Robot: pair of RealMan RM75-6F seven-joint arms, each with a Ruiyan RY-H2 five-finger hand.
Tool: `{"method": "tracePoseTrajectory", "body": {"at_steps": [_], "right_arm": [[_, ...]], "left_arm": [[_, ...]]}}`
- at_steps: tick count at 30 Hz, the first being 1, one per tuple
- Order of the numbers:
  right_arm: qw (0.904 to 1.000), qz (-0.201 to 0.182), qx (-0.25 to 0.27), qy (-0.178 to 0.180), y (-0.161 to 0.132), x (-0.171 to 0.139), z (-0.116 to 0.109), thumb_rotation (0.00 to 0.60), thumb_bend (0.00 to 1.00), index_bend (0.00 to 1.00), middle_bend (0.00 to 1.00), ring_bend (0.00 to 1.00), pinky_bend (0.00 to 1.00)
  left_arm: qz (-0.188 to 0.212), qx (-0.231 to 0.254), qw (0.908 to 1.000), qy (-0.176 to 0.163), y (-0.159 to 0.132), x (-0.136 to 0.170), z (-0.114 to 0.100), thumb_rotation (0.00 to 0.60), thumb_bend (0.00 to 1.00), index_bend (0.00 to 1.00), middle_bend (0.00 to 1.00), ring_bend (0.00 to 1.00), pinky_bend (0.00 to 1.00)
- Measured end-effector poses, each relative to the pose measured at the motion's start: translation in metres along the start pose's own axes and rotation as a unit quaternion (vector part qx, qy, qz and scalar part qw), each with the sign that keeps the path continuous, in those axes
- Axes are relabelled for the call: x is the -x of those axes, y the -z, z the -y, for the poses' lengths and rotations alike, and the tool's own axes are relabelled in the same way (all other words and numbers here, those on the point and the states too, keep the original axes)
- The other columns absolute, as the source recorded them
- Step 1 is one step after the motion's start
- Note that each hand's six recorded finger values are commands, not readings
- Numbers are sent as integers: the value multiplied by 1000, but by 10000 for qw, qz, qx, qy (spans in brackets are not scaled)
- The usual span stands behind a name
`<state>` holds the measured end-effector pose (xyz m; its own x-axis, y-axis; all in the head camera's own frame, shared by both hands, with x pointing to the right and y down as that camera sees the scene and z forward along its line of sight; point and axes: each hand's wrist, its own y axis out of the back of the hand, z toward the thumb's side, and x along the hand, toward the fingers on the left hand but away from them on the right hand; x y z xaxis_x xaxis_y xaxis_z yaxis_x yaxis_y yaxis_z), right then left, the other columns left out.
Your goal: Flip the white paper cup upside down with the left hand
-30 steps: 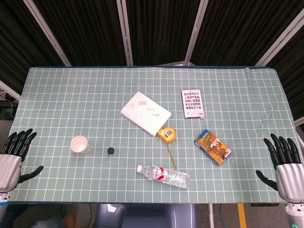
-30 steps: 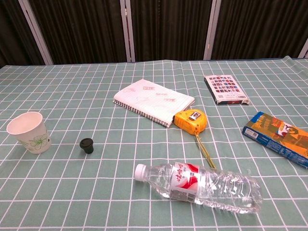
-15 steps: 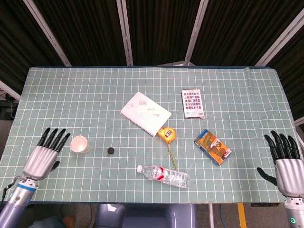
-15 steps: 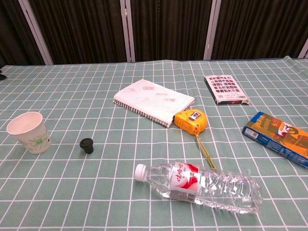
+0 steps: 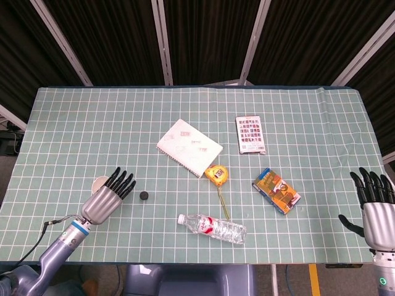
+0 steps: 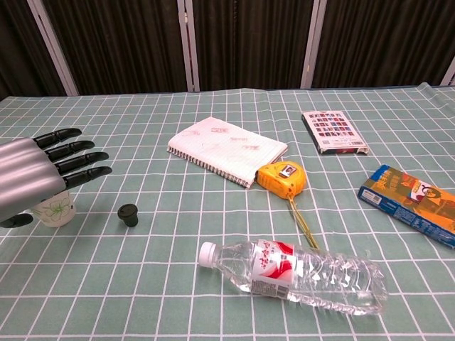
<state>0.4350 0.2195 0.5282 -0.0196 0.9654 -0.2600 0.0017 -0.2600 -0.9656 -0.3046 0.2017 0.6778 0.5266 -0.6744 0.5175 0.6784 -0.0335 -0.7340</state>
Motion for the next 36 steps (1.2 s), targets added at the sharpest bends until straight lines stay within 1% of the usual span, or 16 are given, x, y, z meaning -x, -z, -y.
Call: {"method": "tracePoseTrajectory", "body": {"at_steps": [2, 6, 9, 10, 13, 15, 17, 20, 23, 26, 28, 29, 32, 33, 35, 36], "right_arm": [[10000, 33, 11, -3, 2, 0, 0, 600, 0, 62, 0, 0, 0], [10000, 43, 28, 8, 4, 1, 0, 600, 0, 19, 0, 0, 0], [10000, 28, 53, 31, 4, 1, 0, 600, 0, 1, 0, 0, 0], [10000, 22, 63, 46, 3, 1, -1, 600, 0, 1, 0, 0, 0], [10000, 23, 75, 62, 4, 1, 0, 600, 0, 0, 0, 0, 0], [10000, 33, 78, 49, 4, 2, 0, 600, 0, 0, 0, 0, 0], [10000, 42, 75, 38, 5, 3, 1, 600, 0, 0, 0, 0, 0], [10000, 51, 72, 23, 6, 3, 2, 600, 0, 0, 0, 0, 0], [10000, 52, 71, 18, 6, 4, 2, 600, 0, 0, 0, 0, 0], [10000, 62, 74, 11, 7, 4, 3, 600, 0, 0, 0, 0, 0], [10000, 65, 65, 6, 7, 4, 3, 600, 0, 0, 0, 0, 0], [10000, 62, 61, 1, 6, 4, 4, 600, 0, 0, 0, 0, 0], [10000, 47, 39, -20, 5, 4, 5, 600, 0, 0, 0, 0, 0], [10000, 42, 34, -31, 5, 4, 6, 600, 0, 0, 0, 0, 0], [10000, 36, 25, -41, 4, 4, 7, 600, 0, 0, 0, 0, 0], [10000, 34, 20, -44, 4, 4, 7, 600, 0, 0, 0, 0, 0]], "left_arm": [[-13, -91, 10000, 12, 0, 0, 0, 600, 178, 2, 0, 0, 0], [-47, -322, 9995, 35, 0, -2, 2, 600, 177, 53, 0, 0, 2], [-79, -339, 9994, 83, -1, -5, 4, 600, 177, 111, 19, 14, 88], [-87, -356, 9993, 91, -2, -6, 5, 600, 177, 128, 39, 32, 122], [-135, -462, 9988, 124, -3, -8, 7, 600, 178, 212, 177, 159, 252], [-192, -513, 9984, 160, -3, -10, 8, 600, 178, 313, 279, 260, 325], [-222, -503, 9984, 152, -2, -10, 8, 600, 179, 391, 345, 319, 367], [-281, -399, 9988, 107, 1, -11, 7, 600, 178, 439, 379, 349, 391], [-407, -183, 9990, 81, 7, -11, 6, 600, 178, 448, 381, 352, 392], [-606, 204, 9979, 42, 17, -11, 2, 600, 178, 450, 378, 348, 393], [-796, 685, 9945, 20, 26, -11, -2, 600, 178, 450, 370, 344, 392], [-878, 954, 9916, 28, 30, -11, -2, 600, 179, 449, 366, 342, 391], [-1110, 2062, 9721, 107, 46, -11, -1, 600, 178, 449, 359, 338, 387], [-1177, 2547, 9597, 146, 52, -11, 1, 600, 177, 449, 357, 336, 382], [-1258, 3277, 9362, 197, 60, -11, 4, 600, 178, 449, 354, 333, 369], [-1295, 3745, 9179, 230, 65, -11, 7, 600, 178, 448, 353, 332, 363]]}}
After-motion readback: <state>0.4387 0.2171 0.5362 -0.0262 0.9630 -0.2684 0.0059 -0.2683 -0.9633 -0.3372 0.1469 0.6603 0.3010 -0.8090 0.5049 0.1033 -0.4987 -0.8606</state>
